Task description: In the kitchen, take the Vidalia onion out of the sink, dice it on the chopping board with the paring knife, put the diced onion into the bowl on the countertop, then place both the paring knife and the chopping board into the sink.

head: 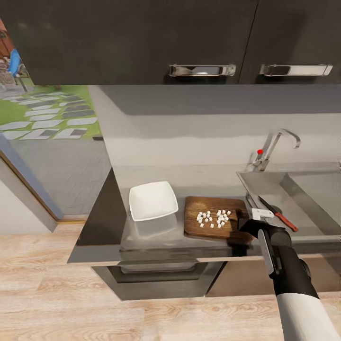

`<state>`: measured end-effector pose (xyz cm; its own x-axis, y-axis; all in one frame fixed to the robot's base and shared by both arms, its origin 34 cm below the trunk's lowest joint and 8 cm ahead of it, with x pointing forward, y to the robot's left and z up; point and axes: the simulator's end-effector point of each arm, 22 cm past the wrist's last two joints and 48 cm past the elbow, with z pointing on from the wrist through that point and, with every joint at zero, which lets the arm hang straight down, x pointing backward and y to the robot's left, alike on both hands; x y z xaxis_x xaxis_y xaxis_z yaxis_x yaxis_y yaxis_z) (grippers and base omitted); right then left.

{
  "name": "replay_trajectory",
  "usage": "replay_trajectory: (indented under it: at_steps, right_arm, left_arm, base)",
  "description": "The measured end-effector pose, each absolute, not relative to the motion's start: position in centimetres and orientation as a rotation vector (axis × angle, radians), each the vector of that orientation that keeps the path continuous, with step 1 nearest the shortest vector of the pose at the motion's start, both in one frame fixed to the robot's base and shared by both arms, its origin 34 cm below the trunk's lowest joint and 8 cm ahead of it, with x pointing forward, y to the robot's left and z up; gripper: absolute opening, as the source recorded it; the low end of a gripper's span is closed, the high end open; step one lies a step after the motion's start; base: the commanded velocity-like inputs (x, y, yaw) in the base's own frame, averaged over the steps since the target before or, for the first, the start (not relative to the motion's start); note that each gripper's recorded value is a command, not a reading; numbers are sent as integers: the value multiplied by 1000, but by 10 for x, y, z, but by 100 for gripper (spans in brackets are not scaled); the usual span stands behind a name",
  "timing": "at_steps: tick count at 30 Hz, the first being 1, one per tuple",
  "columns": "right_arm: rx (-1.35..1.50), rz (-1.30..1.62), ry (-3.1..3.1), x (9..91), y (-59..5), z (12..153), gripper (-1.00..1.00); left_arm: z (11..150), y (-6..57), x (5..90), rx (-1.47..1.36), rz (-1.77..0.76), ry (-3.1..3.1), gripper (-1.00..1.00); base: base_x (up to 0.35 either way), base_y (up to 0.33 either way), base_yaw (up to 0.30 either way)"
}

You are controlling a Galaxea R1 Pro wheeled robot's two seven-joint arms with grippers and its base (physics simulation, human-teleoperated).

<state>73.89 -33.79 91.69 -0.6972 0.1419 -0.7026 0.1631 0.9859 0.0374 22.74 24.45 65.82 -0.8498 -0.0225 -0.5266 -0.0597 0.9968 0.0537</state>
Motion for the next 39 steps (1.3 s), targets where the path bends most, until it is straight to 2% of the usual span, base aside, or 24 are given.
replay_trajectory:
  at_steps: [24,39]
  right_arm:
    - [212,-36,2312,741,-339,943,-100]
    - [212,-36,2309,741,-339,946,-100]
  left_arm:
    - [663,245,240,-59,91,2549,100]
    - [663,245,242,-59,90,2543,100]
  base:
    - [0,0,-107]
    - [0,19,-11]
